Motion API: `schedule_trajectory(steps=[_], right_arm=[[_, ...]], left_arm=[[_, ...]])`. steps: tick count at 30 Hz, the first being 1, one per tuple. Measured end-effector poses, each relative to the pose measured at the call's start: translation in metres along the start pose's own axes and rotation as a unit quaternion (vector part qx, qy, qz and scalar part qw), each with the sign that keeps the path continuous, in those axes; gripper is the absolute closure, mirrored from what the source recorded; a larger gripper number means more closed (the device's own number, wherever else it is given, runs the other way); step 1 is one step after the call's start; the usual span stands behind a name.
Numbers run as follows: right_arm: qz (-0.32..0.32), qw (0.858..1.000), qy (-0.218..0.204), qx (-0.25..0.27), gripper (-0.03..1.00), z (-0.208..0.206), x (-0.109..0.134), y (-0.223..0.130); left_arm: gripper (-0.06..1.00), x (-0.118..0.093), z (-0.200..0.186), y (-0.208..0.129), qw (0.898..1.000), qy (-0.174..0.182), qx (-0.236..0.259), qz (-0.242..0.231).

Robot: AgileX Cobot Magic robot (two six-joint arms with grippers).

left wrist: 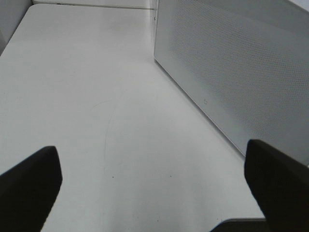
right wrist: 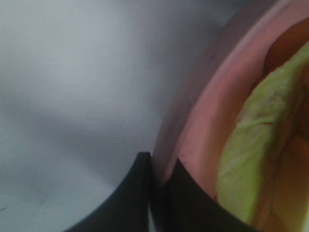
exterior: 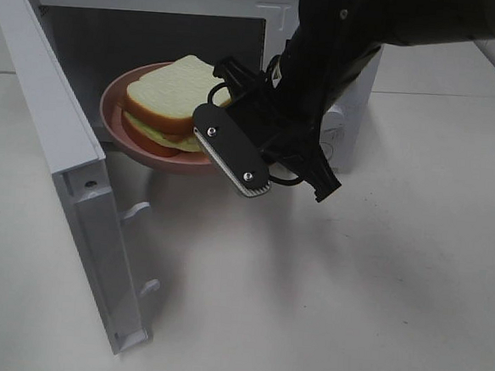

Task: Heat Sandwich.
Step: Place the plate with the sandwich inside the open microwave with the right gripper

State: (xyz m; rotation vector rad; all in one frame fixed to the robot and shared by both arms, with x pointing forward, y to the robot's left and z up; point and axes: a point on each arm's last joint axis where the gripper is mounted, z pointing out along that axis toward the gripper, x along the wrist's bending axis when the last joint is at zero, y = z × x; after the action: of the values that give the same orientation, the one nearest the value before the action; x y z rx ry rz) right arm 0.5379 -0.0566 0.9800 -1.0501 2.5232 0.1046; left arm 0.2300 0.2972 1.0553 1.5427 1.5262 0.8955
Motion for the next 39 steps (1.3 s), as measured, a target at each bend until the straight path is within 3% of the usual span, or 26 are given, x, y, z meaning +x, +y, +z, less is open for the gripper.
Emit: schedule_trajectory(steps=[11, 39], right_arm=[[0.010, 1.000, -0.008, 0.010, 0.91, 0.020, -0.032, -0.004], [0.041, 0.998, -0.006, 0.041, 0.91, 0.051, -0.085, -0.014]], left_arm=[[-0.02, 0.000, 0.000, 0.000, 1.000, 0.000, 0.000, 0.000], [-0.02, 0.000, 0.000, 0.000, 1.000, 0.000, 0.000, 0.000]])
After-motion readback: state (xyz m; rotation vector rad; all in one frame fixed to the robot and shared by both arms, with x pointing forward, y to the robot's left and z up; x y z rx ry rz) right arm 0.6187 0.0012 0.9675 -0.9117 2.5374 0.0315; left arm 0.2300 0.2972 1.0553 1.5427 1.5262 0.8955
